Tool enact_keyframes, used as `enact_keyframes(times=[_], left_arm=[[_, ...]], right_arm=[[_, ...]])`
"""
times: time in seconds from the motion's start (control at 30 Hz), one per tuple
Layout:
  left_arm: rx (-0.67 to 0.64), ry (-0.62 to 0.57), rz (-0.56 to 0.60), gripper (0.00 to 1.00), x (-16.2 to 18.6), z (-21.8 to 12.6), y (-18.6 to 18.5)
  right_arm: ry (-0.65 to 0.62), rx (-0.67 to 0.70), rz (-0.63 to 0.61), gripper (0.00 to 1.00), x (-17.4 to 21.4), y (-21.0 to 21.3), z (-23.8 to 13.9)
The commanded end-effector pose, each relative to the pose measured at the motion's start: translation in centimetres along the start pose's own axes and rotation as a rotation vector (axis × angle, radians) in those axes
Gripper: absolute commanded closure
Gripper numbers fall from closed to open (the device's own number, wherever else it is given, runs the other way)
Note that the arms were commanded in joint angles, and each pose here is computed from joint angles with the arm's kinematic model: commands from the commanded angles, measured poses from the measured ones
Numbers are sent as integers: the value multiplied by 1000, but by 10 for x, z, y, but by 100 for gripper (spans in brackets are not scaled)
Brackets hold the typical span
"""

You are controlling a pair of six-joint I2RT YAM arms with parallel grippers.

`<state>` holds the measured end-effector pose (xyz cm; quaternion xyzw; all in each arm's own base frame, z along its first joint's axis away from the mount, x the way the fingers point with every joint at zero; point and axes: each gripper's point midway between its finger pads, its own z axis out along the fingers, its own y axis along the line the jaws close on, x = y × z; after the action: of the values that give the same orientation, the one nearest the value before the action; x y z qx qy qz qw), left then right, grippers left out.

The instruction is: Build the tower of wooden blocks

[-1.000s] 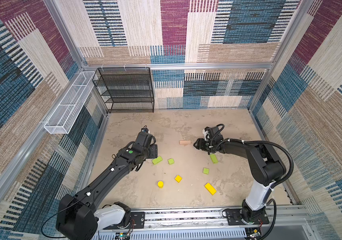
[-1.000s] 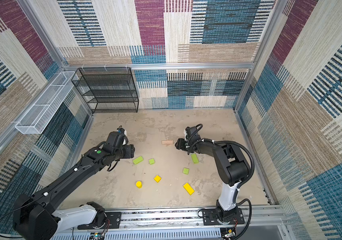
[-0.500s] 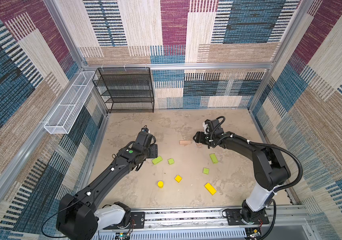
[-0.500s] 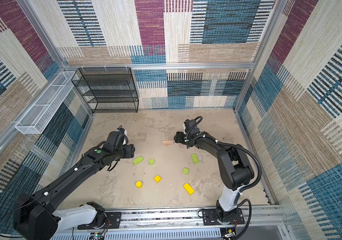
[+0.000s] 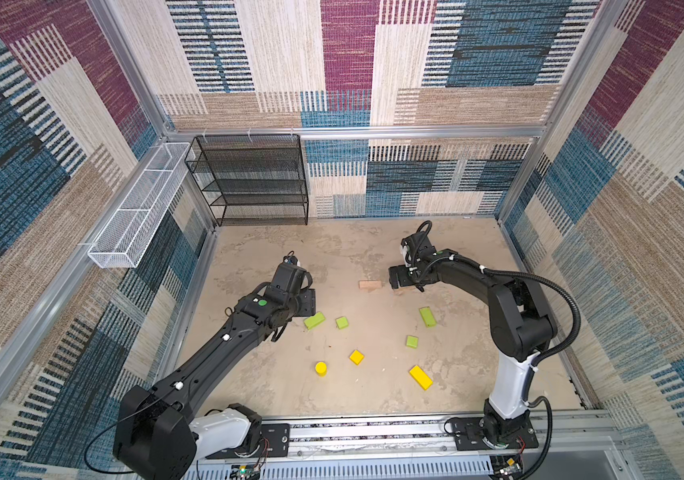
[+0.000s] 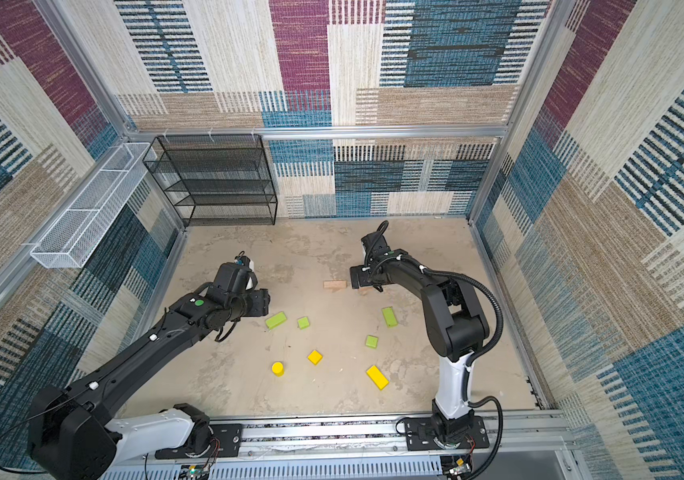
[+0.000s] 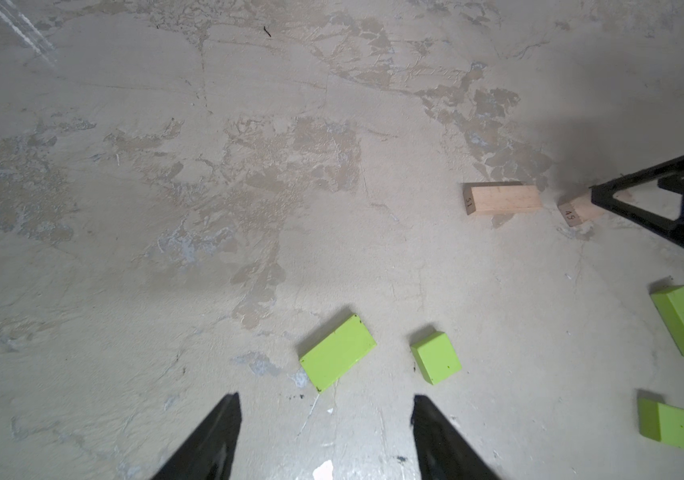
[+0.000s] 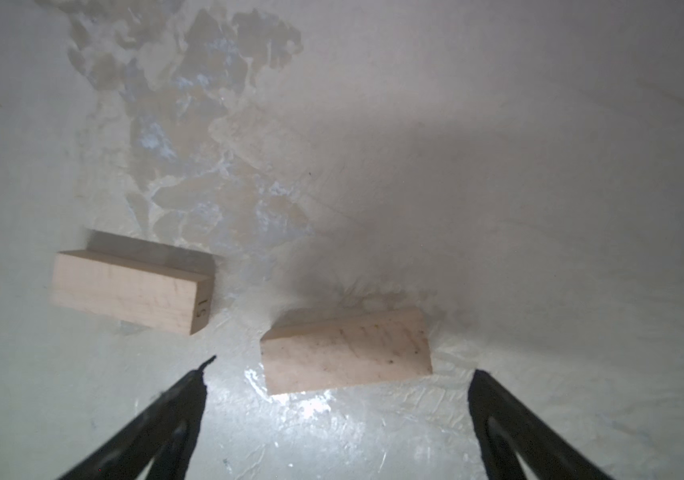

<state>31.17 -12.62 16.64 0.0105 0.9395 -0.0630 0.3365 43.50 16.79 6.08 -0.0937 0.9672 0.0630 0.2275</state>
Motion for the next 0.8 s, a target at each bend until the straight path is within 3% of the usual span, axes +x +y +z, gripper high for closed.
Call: enact_keyframes(times=[0.0, 0.53, 0.77], left_arm=[[-12, -4, -10, 30, 0, -3, 3], [-14, 1, -15, 30, 2, -3, 4], [-13, 5, -15, 30, 1, -2, 3]], right_arm=[[-4, 0, -55, 1, -5, 0, 5], [77, 17, -111, 0, 8, -4, 29], [106, 47, -91, 13, 18, -10, 33]])
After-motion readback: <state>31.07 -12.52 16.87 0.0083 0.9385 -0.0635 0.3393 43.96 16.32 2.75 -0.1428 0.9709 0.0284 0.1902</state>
